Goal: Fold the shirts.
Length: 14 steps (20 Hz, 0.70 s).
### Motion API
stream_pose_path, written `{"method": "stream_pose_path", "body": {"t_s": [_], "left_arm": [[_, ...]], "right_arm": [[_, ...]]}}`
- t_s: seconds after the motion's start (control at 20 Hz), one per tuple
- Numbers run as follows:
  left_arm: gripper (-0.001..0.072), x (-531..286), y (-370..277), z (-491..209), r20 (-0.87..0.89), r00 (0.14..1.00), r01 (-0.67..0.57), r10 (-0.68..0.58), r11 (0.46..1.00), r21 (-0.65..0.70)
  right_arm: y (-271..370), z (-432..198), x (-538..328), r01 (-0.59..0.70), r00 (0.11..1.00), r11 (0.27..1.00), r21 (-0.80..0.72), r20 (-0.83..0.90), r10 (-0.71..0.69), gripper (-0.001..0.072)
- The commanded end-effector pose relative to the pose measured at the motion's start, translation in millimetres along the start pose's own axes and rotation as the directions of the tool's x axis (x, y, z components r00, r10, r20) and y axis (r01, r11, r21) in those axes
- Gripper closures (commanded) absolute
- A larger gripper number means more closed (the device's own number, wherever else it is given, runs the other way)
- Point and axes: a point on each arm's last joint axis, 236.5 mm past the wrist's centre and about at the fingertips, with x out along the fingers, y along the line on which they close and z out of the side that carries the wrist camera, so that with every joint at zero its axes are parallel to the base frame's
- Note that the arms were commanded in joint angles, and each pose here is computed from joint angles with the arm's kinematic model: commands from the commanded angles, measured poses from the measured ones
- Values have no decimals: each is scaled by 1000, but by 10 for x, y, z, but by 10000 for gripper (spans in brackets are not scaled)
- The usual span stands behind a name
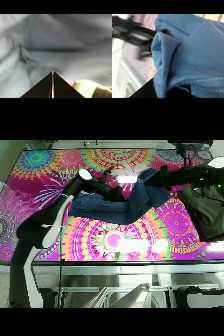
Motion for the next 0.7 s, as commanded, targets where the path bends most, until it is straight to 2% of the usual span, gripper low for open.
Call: {"method": "stream_pose_path", "body": {"t_s": [0.0,0.15,0.35,0.45,0.5,0.55,0.6,0.65], "left_arm": [[707,-1179,-482,48,67,997,38,-44,996,82],[707,-2131,-521,114,228,974,-29,9,996,84],[707,-2729,-314,-11,349,934,-92,71,995,44],[706,-2795,-151,-140,351,933,-96,85,995,14],[707,-2777,-76,-197,342,936,-90,86,996,-3],[707,-2733,-9,-265,321,944,-80,82,997,-18],[706,-2691,38,-321,304,950,-72,76,997,-24],[707,-2654,79,-349,296,952,-67,73,997,-31]], "right_arm": [[97,78,505,114,992,992,-52,58,-111,689],[272,23,1275,118,989,989,-94,96,-109,689],[529,-158,2543,43,996,988,-148,80,-32,680],[797,-351,3113,-85,995,988,-131,36,90,127],[941,-435,3268,-149,988,980,-131,21,153,102],[1090,-495,3335,-213,976,969,-124,22,217,106],[1225,-524,3318,-265,963,957,-118,19,269,198],[1360,-556,3235,-311,950,941,-131,-9,313,378]]}}
